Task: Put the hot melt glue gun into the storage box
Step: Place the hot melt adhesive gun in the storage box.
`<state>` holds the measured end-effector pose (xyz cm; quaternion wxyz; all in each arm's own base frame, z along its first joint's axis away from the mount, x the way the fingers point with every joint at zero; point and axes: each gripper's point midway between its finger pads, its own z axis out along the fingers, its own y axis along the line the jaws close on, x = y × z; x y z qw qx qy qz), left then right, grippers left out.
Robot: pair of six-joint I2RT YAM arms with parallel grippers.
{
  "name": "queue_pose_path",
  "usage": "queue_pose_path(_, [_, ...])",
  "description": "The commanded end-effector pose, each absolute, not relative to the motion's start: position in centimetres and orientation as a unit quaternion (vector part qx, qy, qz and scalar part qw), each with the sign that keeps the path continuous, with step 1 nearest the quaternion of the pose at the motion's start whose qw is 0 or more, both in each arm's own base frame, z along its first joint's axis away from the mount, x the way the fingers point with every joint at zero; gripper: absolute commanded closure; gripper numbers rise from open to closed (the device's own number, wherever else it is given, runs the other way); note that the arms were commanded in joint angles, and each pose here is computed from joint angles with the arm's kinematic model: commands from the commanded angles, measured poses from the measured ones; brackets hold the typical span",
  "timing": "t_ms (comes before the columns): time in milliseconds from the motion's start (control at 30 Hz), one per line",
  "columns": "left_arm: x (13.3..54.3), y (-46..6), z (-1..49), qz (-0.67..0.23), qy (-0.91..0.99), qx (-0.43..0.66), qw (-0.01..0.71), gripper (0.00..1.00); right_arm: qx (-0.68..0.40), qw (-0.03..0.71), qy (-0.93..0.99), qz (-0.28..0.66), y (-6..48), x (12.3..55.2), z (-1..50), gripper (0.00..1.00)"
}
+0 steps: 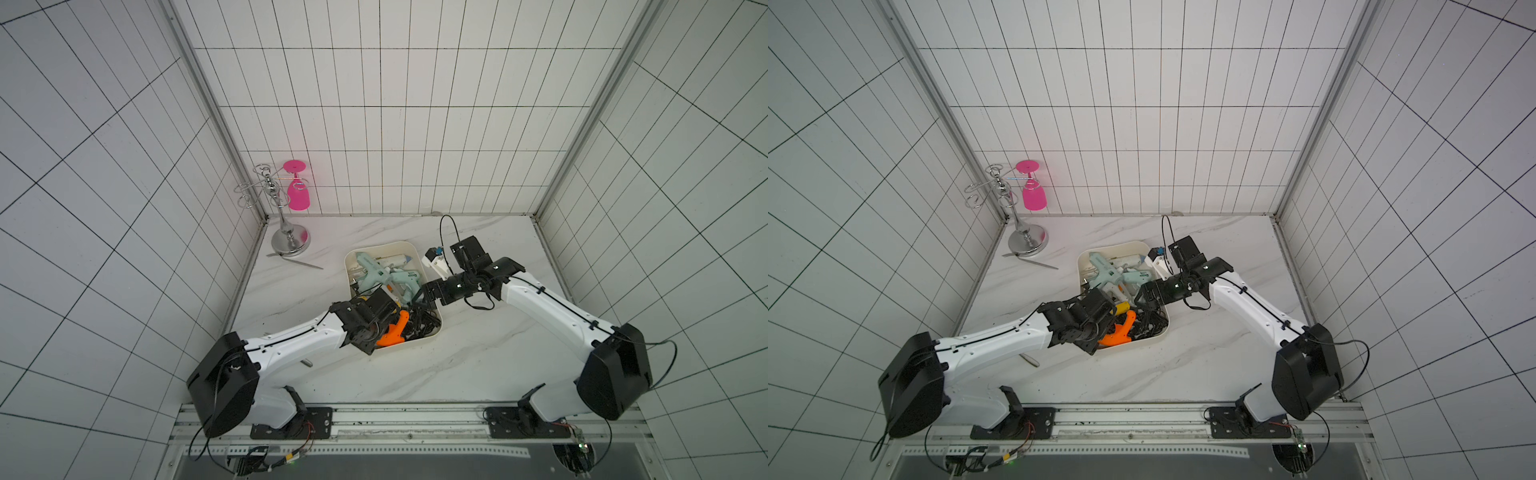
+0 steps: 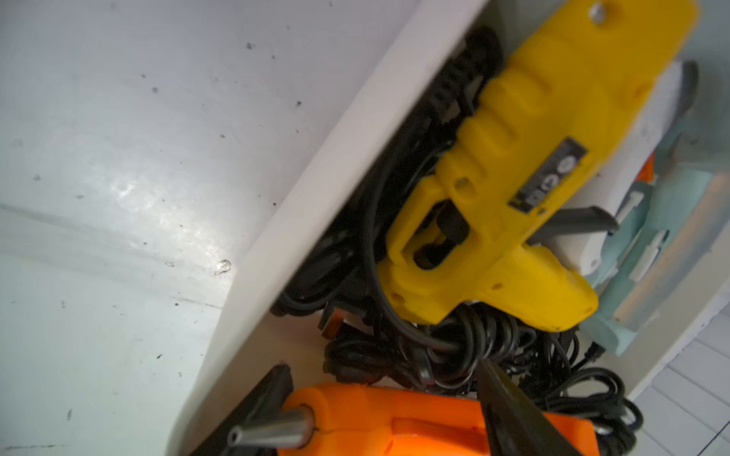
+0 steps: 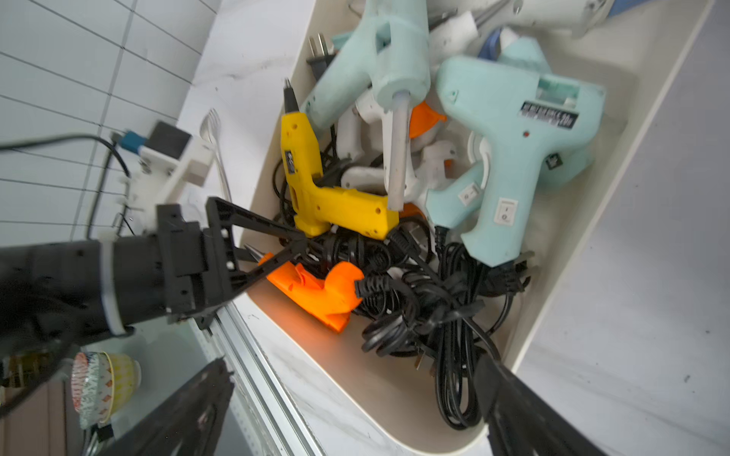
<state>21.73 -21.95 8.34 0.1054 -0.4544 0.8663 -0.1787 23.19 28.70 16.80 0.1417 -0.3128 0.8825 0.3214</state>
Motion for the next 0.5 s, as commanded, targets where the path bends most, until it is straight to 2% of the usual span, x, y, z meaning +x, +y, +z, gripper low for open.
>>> queue_pose_path(0, [20.7, -20.9, 8.9, -0.143, 0.89, -0.419, 0.104, 0.11, -0.32, 0.127, 0.9, 0.268, 26.7, 22.4, 14.2, 0.01])
queue_pose_path(267, [23.6, -20.5, 15.1, -0.085, 0.944, -0.259, 0.187, 0.05, -0.344, 0.132, 0.906, 0.209, 26.5, 22.8, 12.8, 0.01])
queue_pose_path(467, [25.6, -20.6, 19.0, -0.097, 0.946, -0.154, 0.268, 0.03, -0.321, 0.153, 0.913, 0.198, 27.5, 24.4, 12.5, 0.01])
